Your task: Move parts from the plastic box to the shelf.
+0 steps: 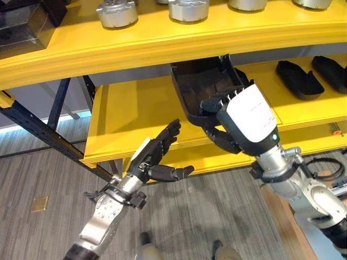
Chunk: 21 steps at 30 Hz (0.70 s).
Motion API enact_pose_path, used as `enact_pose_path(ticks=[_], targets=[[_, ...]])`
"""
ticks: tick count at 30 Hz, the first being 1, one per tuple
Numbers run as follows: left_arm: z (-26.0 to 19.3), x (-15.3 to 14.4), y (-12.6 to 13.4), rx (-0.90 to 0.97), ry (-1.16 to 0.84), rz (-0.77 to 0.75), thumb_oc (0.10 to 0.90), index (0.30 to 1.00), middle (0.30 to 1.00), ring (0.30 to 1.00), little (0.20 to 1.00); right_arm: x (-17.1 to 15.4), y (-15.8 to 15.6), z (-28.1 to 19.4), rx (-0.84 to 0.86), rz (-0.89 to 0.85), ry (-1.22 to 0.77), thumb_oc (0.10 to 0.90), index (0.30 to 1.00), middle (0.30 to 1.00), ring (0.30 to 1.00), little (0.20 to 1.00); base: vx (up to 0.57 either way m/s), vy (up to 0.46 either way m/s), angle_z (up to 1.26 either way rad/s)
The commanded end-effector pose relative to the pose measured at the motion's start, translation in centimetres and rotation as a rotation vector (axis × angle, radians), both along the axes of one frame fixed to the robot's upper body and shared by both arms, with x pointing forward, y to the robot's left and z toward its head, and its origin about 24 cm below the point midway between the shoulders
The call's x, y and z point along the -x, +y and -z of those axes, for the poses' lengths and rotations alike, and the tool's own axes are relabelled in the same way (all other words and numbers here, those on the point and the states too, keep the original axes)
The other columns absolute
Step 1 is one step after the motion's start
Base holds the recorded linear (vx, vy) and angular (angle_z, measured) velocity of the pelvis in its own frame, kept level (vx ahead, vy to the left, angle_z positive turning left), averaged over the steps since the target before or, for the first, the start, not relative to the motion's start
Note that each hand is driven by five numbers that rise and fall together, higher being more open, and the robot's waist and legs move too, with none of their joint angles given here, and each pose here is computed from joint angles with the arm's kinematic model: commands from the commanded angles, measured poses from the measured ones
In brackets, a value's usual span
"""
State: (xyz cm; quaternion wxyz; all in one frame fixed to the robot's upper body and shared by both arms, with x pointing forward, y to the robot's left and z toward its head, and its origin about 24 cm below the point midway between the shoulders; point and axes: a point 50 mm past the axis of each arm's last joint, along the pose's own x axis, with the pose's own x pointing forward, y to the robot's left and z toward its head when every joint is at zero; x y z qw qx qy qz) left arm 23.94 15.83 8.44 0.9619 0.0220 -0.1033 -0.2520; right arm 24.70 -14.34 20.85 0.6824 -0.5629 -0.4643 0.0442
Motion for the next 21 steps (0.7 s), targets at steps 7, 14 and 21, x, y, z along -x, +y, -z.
enact_pose_path(ticks=[7,14,21], targets=[[-5.1,0.8,1.0,0.177,-0.231,-0.028,0.9,1.0,1.0,1.0,1.0,-1.2,0.6,-3.4,-0.108,0.015,-0.131,0.4,0.3,0.3,0.3,0.3,0.13,0.062,0.27],[-4.7,1.2,1.5,0.16,-0.211,-0.021,0.9,1.0,1.0,1.0,1.0,-1.8,-0.4,-3.0,-0.104,0.088,-0.109,0.4,0.3,0.3,0.3,0.3,0.04,-0.042,0.01],[-4.4,1.3,1.4,0.147,-0.194,-0.008,0.9,1.0,1.0,1.0,1.0,-2.9,-1.3,-3.2,-0.074,0.168,-0.123,0.4,0.3,0.3,0.3,0.3,0.03,-0.06,-0.03]])
